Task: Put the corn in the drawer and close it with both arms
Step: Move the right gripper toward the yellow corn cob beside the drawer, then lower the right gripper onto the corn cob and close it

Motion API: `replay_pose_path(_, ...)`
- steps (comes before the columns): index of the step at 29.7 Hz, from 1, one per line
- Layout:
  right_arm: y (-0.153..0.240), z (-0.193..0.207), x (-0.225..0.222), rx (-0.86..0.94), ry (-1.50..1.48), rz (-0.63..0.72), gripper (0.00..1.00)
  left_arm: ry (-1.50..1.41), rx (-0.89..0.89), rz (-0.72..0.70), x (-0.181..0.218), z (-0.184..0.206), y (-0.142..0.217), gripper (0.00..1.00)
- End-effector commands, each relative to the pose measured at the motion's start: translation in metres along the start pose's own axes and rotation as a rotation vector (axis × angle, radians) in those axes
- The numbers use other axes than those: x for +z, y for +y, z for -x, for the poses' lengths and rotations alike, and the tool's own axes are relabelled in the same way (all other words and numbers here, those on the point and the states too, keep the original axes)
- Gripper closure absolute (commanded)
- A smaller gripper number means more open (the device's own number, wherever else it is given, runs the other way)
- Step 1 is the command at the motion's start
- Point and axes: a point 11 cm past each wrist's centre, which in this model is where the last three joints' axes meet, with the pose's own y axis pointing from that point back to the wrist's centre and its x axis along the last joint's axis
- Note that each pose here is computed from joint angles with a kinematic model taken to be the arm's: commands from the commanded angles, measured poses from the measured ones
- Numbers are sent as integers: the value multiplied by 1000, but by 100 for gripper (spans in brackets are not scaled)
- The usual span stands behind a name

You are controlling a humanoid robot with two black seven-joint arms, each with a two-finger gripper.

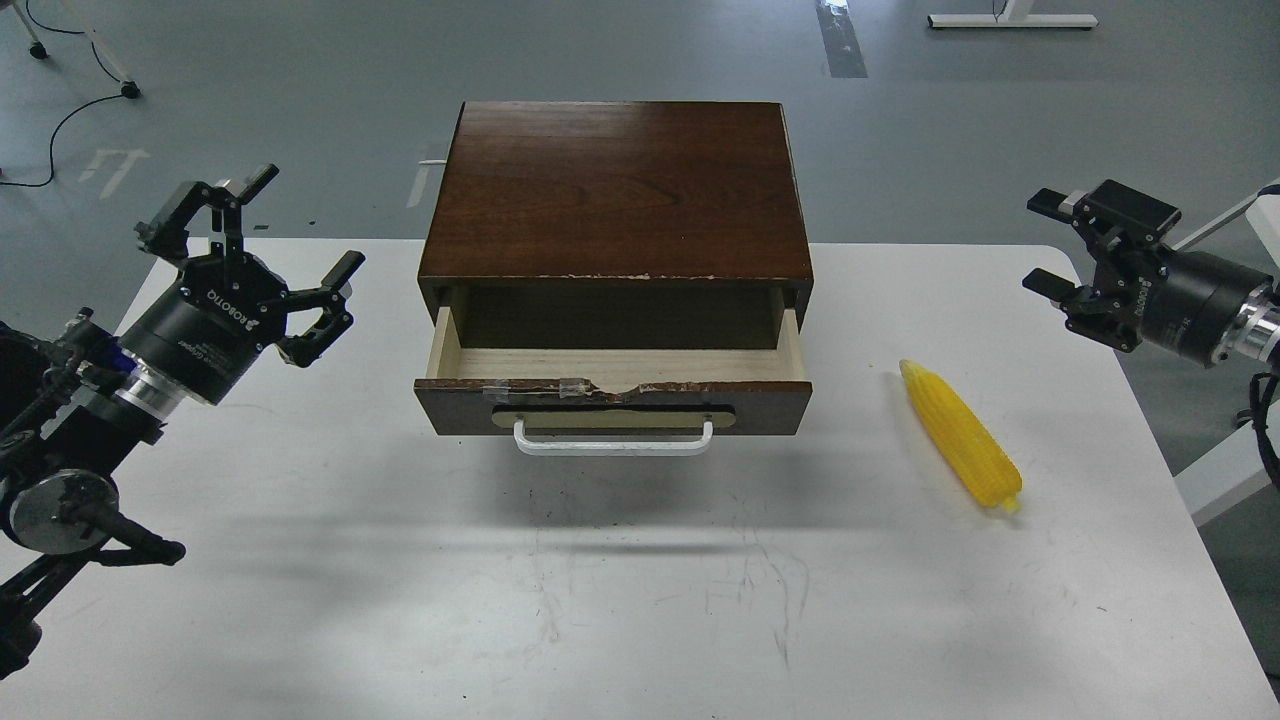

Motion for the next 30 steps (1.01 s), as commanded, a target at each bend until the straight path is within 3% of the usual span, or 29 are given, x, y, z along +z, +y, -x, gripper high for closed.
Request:
replay_pose_path(1, 3, 9, 14, -109, 216, 127, 0, -19, -10, -10, -1, 1, 0, 0)
replay_pose_path(5, -2, 27, 30, -229, 357, 218, 0, -24, -13, -14, -2, 2, 0, 0)
replay_pose_path(13, -31, 60, 39, -399, 453, 264, 0, -23, -13, -16, -3, 2, 0, 0)
replay_pose_path(26, -69, 87, 45, -455, 524, 259, 1, -22, -14, -15, -3, 2, 0, 0)
replay_pose_path(30, -70, 90, 47, -463, 525, 262, 6, -23, -13, -16, -3, 2, 0, 0)
